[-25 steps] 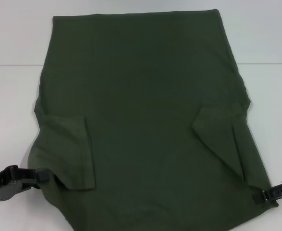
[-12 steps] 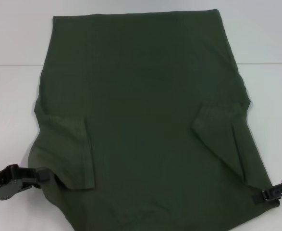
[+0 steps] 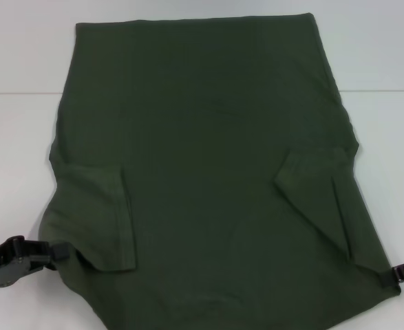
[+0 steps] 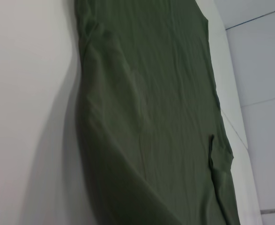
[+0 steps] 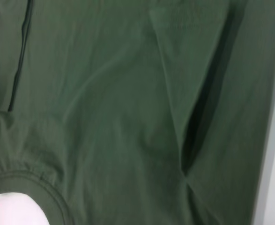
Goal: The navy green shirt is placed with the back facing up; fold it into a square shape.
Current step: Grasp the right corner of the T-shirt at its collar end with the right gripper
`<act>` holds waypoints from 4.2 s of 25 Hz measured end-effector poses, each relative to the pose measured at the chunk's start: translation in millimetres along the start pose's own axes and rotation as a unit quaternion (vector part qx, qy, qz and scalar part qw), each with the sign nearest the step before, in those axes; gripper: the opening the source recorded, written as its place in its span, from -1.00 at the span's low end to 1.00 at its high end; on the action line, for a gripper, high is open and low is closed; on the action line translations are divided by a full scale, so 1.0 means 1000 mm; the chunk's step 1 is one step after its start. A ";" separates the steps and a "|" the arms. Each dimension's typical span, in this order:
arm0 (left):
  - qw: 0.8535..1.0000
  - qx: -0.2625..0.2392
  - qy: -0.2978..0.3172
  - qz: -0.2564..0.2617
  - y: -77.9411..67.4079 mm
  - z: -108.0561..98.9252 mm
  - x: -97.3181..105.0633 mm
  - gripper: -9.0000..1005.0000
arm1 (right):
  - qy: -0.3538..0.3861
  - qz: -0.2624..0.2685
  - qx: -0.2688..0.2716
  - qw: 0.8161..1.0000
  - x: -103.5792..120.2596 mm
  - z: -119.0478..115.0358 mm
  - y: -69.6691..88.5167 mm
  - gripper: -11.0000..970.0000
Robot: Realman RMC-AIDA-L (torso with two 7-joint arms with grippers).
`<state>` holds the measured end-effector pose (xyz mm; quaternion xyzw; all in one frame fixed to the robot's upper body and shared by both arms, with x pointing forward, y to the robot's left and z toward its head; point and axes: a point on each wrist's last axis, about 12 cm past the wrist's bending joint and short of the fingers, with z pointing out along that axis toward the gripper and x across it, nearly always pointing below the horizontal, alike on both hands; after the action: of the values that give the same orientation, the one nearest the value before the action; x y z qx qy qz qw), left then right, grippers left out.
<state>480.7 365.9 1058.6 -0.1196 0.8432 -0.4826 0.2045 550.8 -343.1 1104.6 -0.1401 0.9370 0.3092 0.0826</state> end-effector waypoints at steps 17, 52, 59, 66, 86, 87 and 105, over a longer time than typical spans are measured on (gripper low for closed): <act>1.000 -0.001 -0.001 0.000 -0.001 0.001 -0.001 -0.90 | 0.009 -0.011 0.008 1.000 -0.003 0.013 0.005 0.70; 1.000 0.000 -0.002 -0.003 0.000 0.003 -0.002 -0.90 | 0.013 -0.008 0.024 1.000 -0.004 -0.001 0.008 0.69; 1.000 0.001 -0.001 -0.004 0.000 0.003 -0.001 -0.90 | 0.016 -0.012 0.019 1.000 -0.003 0.005 0.010 0.69; 1.000 0.000 -0.001 -0.003 0.000 0.003 -0.001 -0.90 | 0.023 -0.015 0.020 0.999 -0.003 0.009 0.011 0.69; 1.000 0.000 -0.002 -0.004 0.000 0.003 -0.001 -0.90 | 0.024 -0.011 0.029 0.999 -0.005 0.012 0.011 0.69; 1.000 0.000 -0.002 -0.004 0.000 0.003 -0.001 -0.90 | 0.023 -0.010 0.029 0.999 -0.005 0.011 0.010 0.69; 1.000 0.000 -0.004 -0.004 0.000 0.002 -0.001 -0.90 | 0.031 -0.013 0.017 0.999 -0.006 0.023 0.014 0.69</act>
<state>483.0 364.9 1057.6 -0.1252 0.8419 -0.4828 0.2061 553.6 -317.2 1096.1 -0.1602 0.9424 0.2874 0.0598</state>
